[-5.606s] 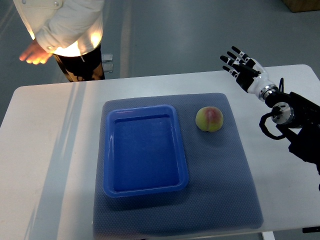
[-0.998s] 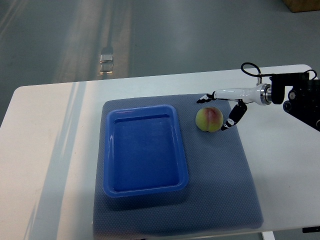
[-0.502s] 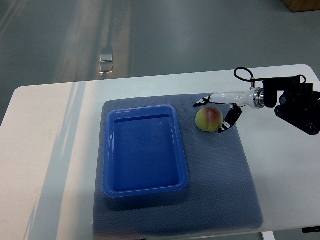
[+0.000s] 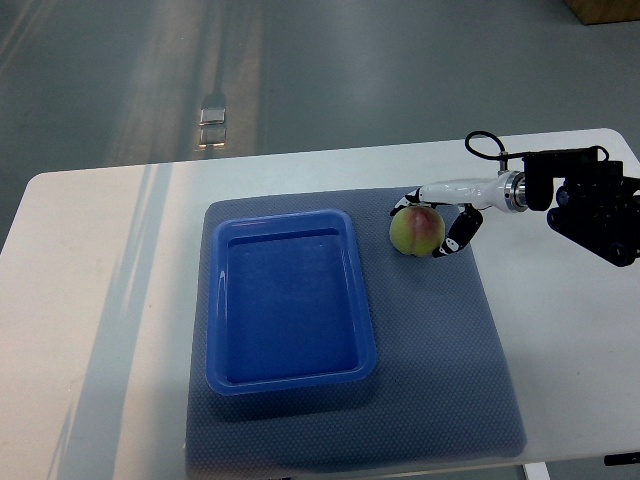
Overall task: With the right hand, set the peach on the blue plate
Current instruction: 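Close the right hand fingers around the peach and lift it, then carry the peach into the blue tray and release it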
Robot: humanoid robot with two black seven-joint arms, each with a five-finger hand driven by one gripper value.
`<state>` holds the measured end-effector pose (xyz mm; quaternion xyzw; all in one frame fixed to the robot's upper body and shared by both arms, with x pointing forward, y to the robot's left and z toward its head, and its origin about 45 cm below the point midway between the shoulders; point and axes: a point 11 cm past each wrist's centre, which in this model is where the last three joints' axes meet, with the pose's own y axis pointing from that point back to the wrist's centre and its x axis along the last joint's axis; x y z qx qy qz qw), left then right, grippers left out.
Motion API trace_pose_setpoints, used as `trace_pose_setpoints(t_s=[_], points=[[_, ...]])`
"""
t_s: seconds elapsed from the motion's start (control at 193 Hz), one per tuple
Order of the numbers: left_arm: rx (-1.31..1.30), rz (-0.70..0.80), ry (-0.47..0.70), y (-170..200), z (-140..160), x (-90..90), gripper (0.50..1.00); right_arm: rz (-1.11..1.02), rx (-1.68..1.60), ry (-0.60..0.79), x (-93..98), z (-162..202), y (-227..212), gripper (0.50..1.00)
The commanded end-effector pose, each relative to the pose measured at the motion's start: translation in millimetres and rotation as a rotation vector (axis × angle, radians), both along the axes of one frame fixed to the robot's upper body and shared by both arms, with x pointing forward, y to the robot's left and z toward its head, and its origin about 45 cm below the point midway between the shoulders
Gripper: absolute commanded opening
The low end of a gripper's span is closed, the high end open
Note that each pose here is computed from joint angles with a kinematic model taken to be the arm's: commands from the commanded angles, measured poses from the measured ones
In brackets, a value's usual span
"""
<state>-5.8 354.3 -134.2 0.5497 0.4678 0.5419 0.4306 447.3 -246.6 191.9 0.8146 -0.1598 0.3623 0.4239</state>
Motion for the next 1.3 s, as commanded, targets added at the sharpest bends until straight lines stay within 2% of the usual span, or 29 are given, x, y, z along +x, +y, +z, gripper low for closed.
trace_pose_setpoints(t_s=[0.0, 0.171, 0.243, 0.248, 0.331, 0.383, 0.388, 0.398, 0.455, 0.502, 0.507, 0.574, 0.626, 0.631, 0.703, 0.755, 0.76, 0.802, 0.874, 0.879, 0.931, 0.998, 1.293], points=[[0.000, 0.000, 0.000, 0, 0, -0.1, 1.000, 0.014, 0.020, -0.035, 9.8, 19, 10, 0.670], [0.000, 0.000, 0.000, 0, 0, -0.1, 1.000, 0.078, 0.053, -0.068, 18.1, 41, 47, 0.668], [0.000, 0.000, 0.000, 0, 0, -0.1, 1.000, 0.090, 0.057, -0.067, 17.7, 41, 54, 0.668], [0.001, 0.000, 0.000, 0, 0, -0.1, 1.000, 0.119, 0.071, -0.067, 16.4, 42, 70, 0.670], [0.001, 0.000, 0.000, 0, 0, -0.1, 1.000, 0.166, 0.093, -0.067, 13.0, 43, 98, 0.670], [0.001, 0.000, 0.000, 0, 0, -0.1, 1.000, 0.166, 0.093, -0.067, 13.0, 43, 98, 0.670], [0.000, 0.000, 0.002, 0, 0, -1.0, 1.000, 0.200, 0.112, -0.061, 8.4, 42, 119, 0.672], [0.000, 0.000, 0.002, 0, 0, -1.0, 1.000, 0.210, 0.117, -0.058, 6.7, 41, 124, 0.672], [0.001, 0.000, 0.003, 0, 0, -1.9, 1.000, 0.252, 0.134, -0.043, -1.7, 36, 148, 0.674], [0.001, 0.000, 0.003, 0, 0, -1.9, 1.000, 0.252, 0.134, -0.043, -1.7, 36, 148, 0.674], [0.001, 0.000, 0.003, 0, 0, -1.9, 1.000, 0.295, 0.153, -0.030, -11.4, 32, 173, 0.678], [0.004, 0.001, 0.003, 1, 0, -1.9, 1.000, 0.331, 0.165, -0.019, -19.5, 30, 193, 0.686], [0.004, 0.001, 0.003, 1, 0, -1.9, 1.000, 0.331, 0.165, -0.019, -19.5, 30, 193, 0.686], [0.012, 0.001, 0.003, 4, 1, -2.0, 1.000, 0.332, 0.166, -0.016, -20.9, 27, 197, 0.705], [0.016, 0.002, 0.005, 5, 1, -2.9, 1.000, 0.312, 0.148, -0.013, -17.2, 22, 191, 0.742], [0.016, 0.002, 0.005, 5, 1, -2.9, 1.000, 0.312, 0.148, -0.013, -17.2, 22, 191, 0.742], [0.018, 0.000, 0.004, 6, 1, -2.1, 1.000, 0.318, 0.128, -0.009, -19.3, 15, 193, 0.760], [0.016, 0.003, 0.003, 6, 1, -2.0, 1.000, 0.325, 0.111, -0.005, -20.9, 10, 193, 0.782], [0.018, 0.002, 0.005, 6, 1, -3.0, 1.000, 0.326, 0.105, -0.004, -21.3, 9, 192, 0.787], [0.018, 0.003, 0.005, 6, 1, -3.0, 1.000, 0.324, 0.103, -0.004, -20.8, 9, 191, 0.813], [0.016, 0.001, 0.004, 6, 1, -2.1, 1.000, 0.324, 0.100, -0.002, -21.4, 7, 191, 0.838], [0.018, 0.000, 0.004, 6, 1, -2.1, 1.000, 0.325, 0.100, 0.000, -21.5, 7, 191, 0.925], [0.018, 0.001, 0.004, 6, 1, -2.1, 1.000, 0.303, 0.124, -0.011, -16.0, 14, 187, 0.930]])
